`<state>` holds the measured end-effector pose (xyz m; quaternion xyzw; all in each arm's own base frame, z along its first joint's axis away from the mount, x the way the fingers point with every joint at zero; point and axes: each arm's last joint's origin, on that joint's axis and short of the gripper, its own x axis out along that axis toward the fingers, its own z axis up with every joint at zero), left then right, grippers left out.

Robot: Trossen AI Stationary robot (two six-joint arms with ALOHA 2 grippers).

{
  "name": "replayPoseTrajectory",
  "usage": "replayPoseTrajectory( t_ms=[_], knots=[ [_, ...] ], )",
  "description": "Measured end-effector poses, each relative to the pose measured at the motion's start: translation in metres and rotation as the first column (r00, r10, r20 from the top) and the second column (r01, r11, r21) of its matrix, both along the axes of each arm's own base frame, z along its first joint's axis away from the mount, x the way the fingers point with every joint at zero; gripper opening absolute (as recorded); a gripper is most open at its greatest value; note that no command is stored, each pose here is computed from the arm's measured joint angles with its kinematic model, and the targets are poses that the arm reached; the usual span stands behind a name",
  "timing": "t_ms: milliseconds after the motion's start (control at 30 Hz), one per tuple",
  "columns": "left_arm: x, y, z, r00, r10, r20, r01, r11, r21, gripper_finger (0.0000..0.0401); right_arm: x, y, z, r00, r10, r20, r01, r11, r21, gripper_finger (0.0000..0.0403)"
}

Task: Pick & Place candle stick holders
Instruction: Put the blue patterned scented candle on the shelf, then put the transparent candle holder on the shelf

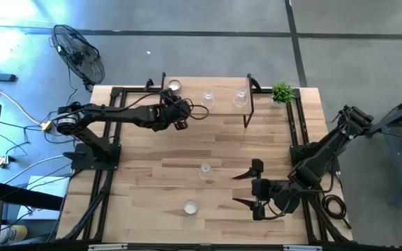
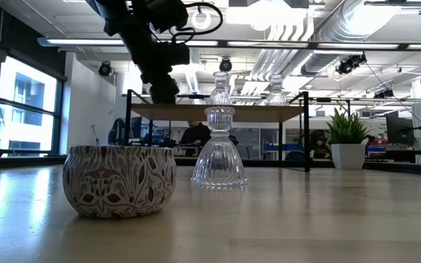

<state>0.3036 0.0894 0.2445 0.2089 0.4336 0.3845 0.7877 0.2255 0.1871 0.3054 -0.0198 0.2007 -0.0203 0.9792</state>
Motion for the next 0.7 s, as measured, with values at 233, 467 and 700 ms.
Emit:
replayPoseTrajectory(
  t_ms=[233, 467, 700],
  knots=[
    [-0.001, 0.001, 0.001, 1.000, 0.022, 0.002, -0.022, 0.999, 0.023, 0.0265, 0.000, 0.000, 0.000, 1.000, 0.001, 0.000, -0.001, 1.000, 0.000, 0.0309],
    [-0.001, 0.001, 0.002, 0.999, 0.045, -0.004, -0.045, 0.998, 0.046, 0.0293, 0.000, 0.000, 0.000, 1.000, 0.001, 0.000, -0.001, 1.000, 0.000, 0.0309],
    [0.006, -0.001, 0.015, 0.998, 0.024, 0.055, -0.025, 1.000, 0.011, 0.0294, 0.000, 0.000, 0.000, 1.000, 0.001, 0.000, -0.001, 1.000, 0.000, 0.0309]
  ],
)
